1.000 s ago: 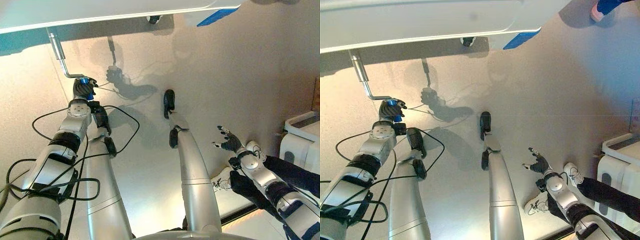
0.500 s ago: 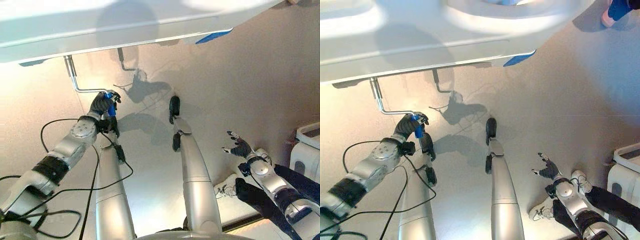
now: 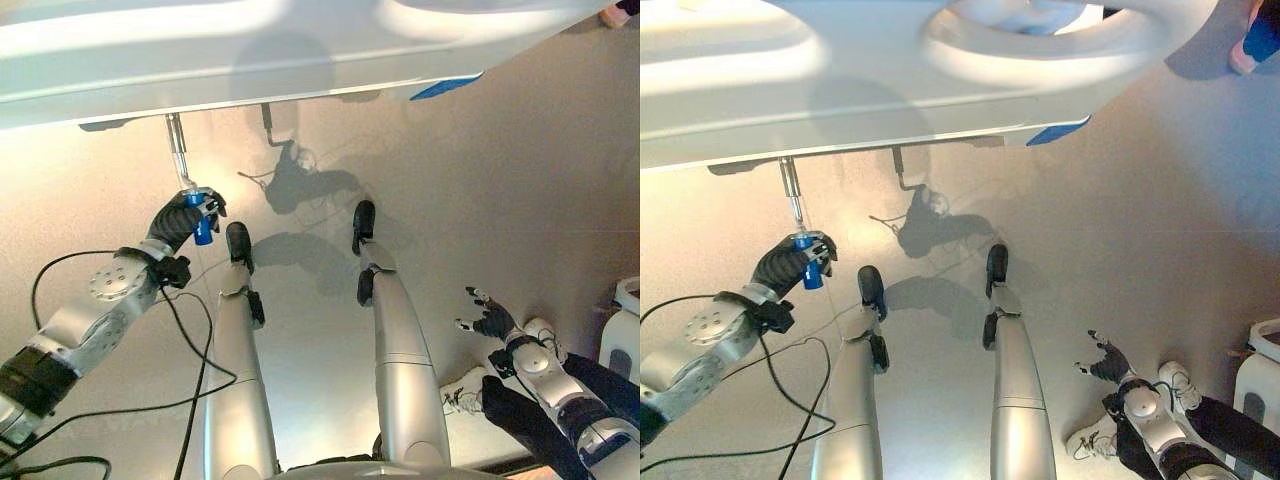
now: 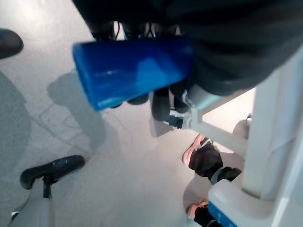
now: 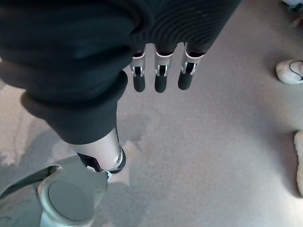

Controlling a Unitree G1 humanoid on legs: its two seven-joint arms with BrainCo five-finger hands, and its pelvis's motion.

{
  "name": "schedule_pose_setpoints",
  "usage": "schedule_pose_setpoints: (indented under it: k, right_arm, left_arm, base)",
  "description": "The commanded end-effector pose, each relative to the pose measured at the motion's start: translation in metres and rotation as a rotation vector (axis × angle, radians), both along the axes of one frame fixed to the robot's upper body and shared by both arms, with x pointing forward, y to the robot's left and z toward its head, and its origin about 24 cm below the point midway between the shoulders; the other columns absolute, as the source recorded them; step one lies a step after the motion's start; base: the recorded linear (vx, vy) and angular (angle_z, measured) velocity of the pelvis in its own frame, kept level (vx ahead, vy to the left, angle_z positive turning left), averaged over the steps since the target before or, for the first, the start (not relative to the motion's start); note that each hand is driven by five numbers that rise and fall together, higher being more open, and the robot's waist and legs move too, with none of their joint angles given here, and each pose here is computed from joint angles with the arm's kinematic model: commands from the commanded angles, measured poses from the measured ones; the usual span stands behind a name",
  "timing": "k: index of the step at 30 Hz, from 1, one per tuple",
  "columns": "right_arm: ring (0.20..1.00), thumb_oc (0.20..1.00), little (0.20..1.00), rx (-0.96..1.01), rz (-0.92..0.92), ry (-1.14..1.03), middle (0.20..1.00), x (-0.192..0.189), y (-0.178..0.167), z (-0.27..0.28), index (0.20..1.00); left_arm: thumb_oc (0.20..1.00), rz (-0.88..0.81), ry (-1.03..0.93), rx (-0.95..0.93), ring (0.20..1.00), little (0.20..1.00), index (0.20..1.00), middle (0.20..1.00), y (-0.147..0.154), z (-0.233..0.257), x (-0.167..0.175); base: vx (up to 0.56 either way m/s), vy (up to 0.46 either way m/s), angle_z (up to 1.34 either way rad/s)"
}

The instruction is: Raise the hospital bed

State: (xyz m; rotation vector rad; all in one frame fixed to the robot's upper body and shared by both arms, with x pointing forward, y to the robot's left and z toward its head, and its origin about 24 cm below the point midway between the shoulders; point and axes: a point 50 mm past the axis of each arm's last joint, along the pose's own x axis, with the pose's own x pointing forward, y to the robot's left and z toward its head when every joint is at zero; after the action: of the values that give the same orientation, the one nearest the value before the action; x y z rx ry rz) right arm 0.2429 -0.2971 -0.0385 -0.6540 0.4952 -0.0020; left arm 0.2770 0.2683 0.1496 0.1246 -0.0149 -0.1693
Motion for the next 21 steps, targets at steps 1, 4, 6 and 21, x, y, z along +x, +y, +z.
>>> schedule_pose_setpoints:
  k: [1,4,6,21]
  right_arm:
    - [1.000,1.000,1.000,-0.077,-0.064,0.146,1.000,-0.052,-0.038,-0.017,1.000]
    - [1.000,1.000,1.000,-0.069,-0.062,0.166,1.000,-0.057,-0.037,-0.021,1.000]
    - [1.000,1.000,1.000,-0.066,-0.070,0.176,1.000,-0.059,-0.038,-0.023,1.000]
    - [1.000,1.000,1.000,-0.013,-0.064,0.150,1.000,-0.054,-0.022,-0.028,1.000]
  left_arm:
    - [0.200,-0.438,-0.110,-0.011,0.200,0.200,0.200,0.200,-0.062,0.008,-0.043]
    - [0.200,-0.416,-0.066,-0.007,0.200,0.200,0.200,0.200,-0.052,0.000,-0.047]
    - [0.200,-0.399,-0.052,0.007,0.200,0.200,0.200,0.200,-0.047,-0.002,-0.047]
    - [0.200,-0.079,-0.056,0.035,0.200,0.200,0.200,0.200,0.002,-0.024,-0.037]
  base:
    - [-0.01,0.067,0.06]
    - [-0.01,0.071,0.09]
    - [-0.02,0.073,0.07]
    - [-0.02,0.061,0.04]
